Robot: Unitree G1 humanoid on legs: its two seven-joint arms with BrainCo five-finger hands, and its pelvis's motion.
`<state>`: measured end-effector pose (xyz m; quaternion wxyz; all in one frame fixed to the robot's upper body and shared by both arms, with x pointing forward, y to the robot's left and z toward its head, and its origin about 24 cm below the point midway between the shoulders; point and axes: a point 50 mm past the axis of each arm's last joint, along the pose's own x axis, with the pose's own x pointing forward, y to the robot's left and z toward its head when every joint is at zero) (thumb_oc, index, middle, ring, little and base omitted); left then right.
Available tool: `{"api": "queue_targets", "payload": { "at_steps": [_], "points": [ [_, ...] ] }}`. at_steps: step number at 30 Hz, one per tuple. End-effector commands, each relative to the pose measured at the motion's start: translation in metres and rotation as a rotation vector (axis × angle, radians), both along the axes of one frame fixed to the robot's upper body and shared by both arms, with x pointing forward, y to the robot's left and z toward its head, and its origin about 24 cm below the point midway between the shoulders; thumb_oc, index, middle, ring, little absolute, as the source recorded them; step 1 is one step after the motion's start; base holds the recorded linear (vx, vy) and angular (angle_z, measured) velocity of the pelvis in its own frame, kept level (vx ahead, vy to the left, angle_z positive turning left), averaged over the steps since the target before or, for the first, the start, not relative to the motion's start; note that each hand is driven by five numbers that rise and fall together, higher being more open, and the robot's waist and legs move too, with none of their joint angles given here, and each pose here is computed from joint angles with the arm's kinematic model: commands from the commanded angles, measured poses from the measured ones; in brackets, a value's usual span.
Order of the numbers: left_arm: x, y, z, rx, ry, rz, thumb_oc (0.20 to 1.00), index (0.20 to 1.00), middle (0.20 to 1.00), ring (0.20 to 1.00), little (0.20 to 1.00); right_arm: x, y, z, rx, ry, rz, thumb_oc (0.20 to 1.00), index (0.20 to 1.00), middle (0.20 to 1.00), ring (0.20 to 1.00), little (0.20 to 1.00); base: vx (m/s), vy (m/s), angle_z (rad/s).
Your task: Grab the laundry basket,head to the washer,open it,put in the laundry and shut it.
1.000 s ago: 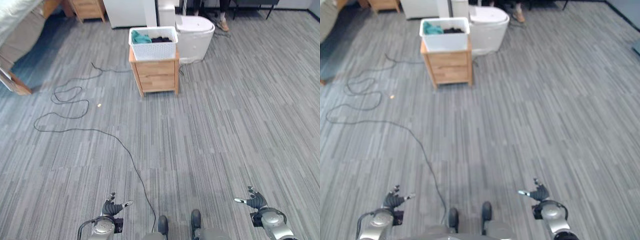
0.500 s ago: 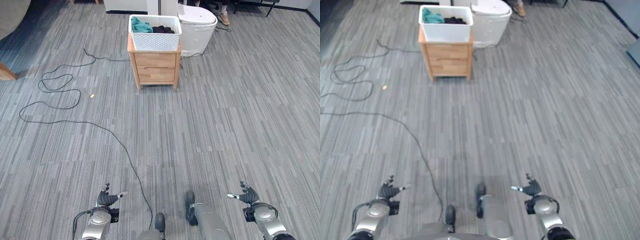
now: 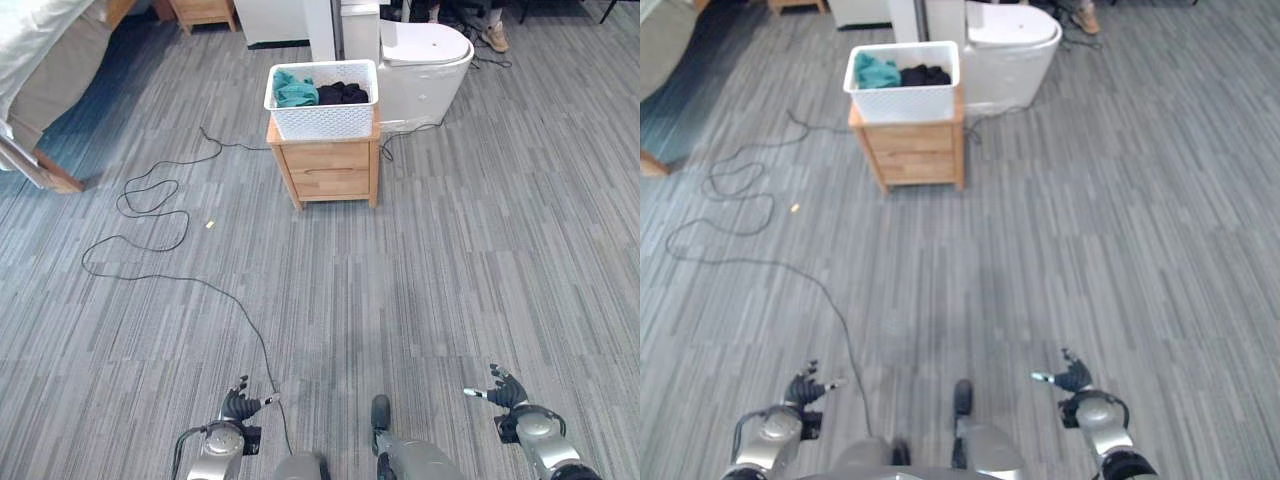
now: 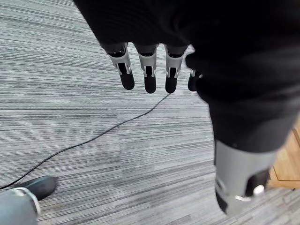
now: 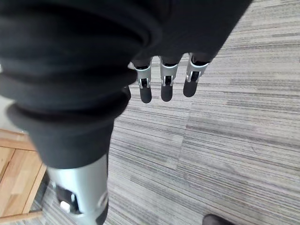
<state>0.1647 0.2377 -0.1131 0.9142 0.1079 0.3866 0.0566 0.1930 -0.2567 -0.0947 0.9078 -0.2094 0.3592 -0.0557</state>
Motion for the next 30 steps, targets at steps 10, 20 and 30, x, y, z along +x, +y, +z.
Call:
{"api": "queue_targets", "payload": {
  "at_steps": [10, 20, 30],
  "points": [
    [-0.011, 0.023, -0.001, 0.097, 0.042, 0.006, 1.000, 1.000, 1.000, 1.000, 1.000, -0.021, -0.007, -0.011, -0.046, 0.054, -0.018, 1.000, 1.000, 1.000, 1.000, 1.000, 0.35, 0.088, -0.23],
    [0.015, 0.038, 0.020, 0.163, -0.044, -0.014, 1.000, 1.000, 1.000, 1.000, 1.000, 0.005, 0.024, -0.003, 0.037, -0.029, 0.042, 1.000, 1.000, 1.000, 1.000, 1.000, 0.28, 0.144, -0.08],
    [0.015, 0.035, 0.014, 0.151, -0.024, 0.029, 1.000, 1.000, 1.000, 1.000, 1.000, 0.009, 0.024, -0.001, 0.010, -0.022, 0.067, 1.000, 1.000, 1.000, 1.000, 1.000, 0.30, 0.039, 0.02]
  ]
}}
